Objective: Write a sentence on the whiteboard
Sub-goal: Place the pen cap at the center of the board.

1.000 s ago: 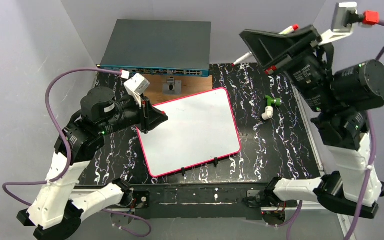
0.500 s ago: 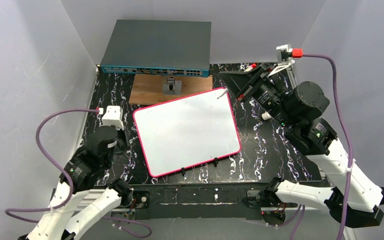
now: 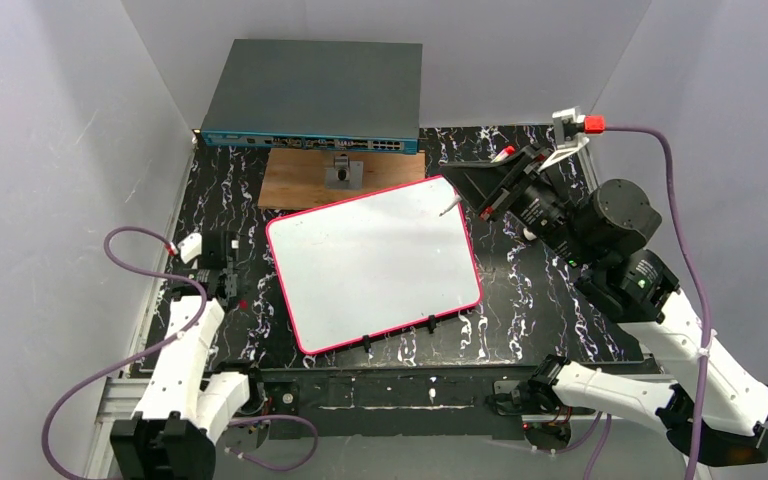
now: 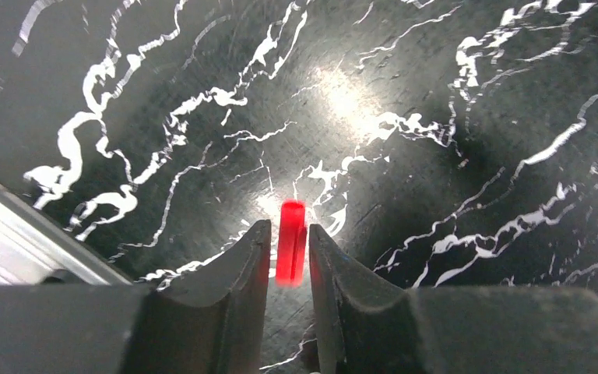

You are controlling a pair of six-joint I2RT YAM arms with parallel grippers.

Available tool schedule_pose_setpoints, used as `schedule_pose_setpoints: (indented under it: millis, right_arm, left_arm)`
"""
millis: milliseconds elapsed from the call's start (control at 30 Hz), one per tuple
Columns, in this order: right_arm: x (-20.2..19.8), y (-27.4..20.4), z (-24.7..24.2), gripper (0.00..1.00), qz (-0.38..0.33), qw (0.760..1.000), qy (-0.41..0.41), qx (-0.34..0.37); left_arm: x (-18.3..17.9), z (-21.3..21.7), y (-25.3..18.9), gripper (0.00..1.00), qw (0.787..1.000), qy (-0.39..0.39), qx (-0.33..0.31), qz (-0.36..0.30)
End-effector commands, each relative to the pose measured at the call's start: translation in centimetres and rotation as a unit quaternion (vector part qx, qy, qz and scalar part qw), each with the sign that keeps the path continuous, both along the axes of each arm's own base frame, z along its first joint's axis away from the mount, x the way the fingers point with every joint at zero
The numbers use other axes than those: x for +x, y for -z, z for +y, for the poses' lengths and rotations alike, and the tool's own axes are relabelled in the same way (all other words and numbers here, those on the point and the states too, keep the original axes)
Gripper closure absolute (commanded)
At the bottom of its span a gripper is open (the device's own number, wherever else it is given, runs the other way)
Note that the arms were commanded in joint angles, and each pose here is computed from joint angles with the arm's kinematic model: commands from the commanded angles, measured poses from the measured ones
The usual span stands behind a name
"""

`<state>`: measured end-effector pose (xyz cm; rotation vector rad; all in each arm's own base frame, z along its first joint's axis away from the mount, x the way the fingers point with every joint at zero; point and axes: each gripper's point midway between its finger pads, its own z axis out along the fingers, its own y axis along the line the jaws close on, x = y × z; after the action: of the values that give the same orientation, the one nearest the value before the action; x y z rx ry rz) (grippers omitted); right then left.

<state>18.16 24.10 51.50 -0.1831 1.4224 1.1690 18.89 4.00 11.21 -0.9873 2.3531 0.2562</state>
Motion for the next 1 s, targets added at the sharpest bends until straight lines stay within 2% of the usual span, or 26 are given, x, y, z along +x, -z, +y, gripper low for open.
schedule_pose_setpoints:
  millis: [0,100,200,267,433,600,700,767,833,900,967]
  right_arm:
    - [-0.4,-0.3,0.1,0.99,-0.002,1.000,-0.010,0.013]
    - [-0.5,-0.1,0.1,0.99,-0.002,1.000,-0.012,0.011]
    - [-0.6,0.1,-0.2,0.99,-0.001,1.000,-0.009,0.011]
    - [-0.7,0.3,-0.5,0.99,-0.001,1.000,-0.006,0.012]
    - [-0.7,0.9,-1.2,0.99,0.004,1.000,0.006,0.015]
    - [-0.3,1.3,-0.6,0.99,0.035,0.999,0.004,0.019]
    - [-0.1,1.2,0.4,0.99,0.072,0.997,-0.011,0.016]
    - [-0.1,1.8,1.8,0.99,0.104,0.994,-0.031,0.003]
    - [-0.5,2.1,3.3,0.99,0.129,0.990,-0.065,-0.002]
    - [-1.0,2.5,4.9,0.99,0.161,0.982,-0.101,0.000]
    - [-0.9,3.4,6.4,0.99,0.188,0.975,-0.116,-0.001]
  left_arm:
    - [0.5,-0.9,3.9,0.74,0.995,-0.068,-0.070,0.004]
    - [-0.1,-1.3,6.5,0.71,0.990,-0.100,-0.101,0.018]
    - [-0.4,-1.2,7.7,0.53,0.986,-0.121,-0.104,0.046]
    - [0.2,-1.1,7.6,0.45,0.986,-0.119,-0.103,0.047]
    - [1.5,0.1,3.5,0.12,0.992,-0.101,-0.069,0.011]
    - [2.1,0.3,-2.5,0.09,0.998,-0.029,-0.041,-0.037]
    - [3.5,-0.4,-7.9,0.14,0.991,0.066,-0.019,-0.114]
    - [4.8,-2.4,-11.4,0.19,0.969,0.176,-0.015,-0.172]
    - [5.5,-5.5,-14.9,0.21,0.928,0.292,-0.023,-0.232]
    - [4.9,-10.1,-18.3,0.21,0.856,0.424,-0.048,-0.292]
    - [3.5,-13.6,-21.4,0.20,0.787,0.514,-0.066,-0.336]
